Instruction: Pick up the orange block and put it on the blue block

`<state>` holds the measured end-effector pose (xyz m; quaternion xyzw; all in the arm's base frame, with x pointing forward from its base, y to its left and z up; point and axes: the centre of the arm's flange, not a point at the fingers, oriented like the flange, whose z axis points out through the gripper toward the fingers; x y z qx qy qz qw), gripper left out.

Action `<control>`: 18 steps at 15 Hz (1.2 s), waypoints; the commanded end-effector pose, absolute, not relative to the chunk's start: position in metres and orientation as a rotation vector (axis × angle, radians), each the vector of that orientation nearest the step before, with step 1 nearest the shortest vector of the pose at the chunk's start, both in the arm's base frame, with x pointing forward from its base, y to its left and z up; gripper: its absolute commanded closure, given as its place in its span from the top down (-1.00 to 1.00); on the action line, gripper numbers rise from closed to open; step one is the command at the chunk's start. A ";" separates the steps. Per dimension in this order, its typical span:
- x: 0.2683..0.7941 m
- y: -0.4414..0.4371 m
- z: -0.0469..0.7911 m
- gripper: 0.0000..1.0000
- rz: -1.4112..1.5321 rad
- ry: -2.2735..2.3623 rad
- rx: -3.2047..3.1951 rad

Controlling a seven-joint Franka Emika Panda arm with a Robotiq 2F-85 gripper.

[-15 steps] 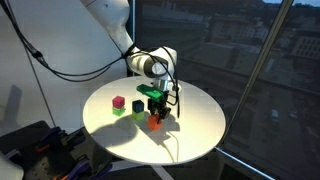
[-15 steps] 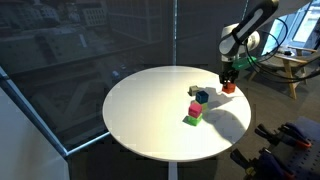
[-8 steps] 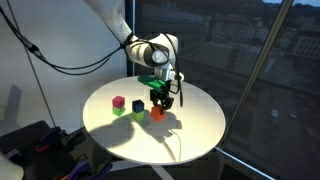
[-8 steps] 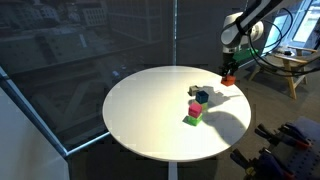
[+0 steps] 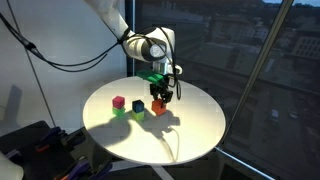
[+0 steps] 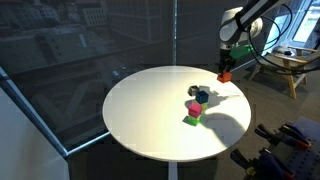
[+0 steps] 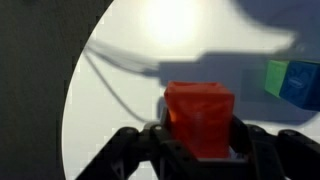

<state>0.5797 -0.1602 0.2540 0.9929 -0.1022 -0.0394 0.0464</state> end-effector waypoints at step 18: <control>0.581 -0.038 0.258 -0.48 -0.110 0.079 3.025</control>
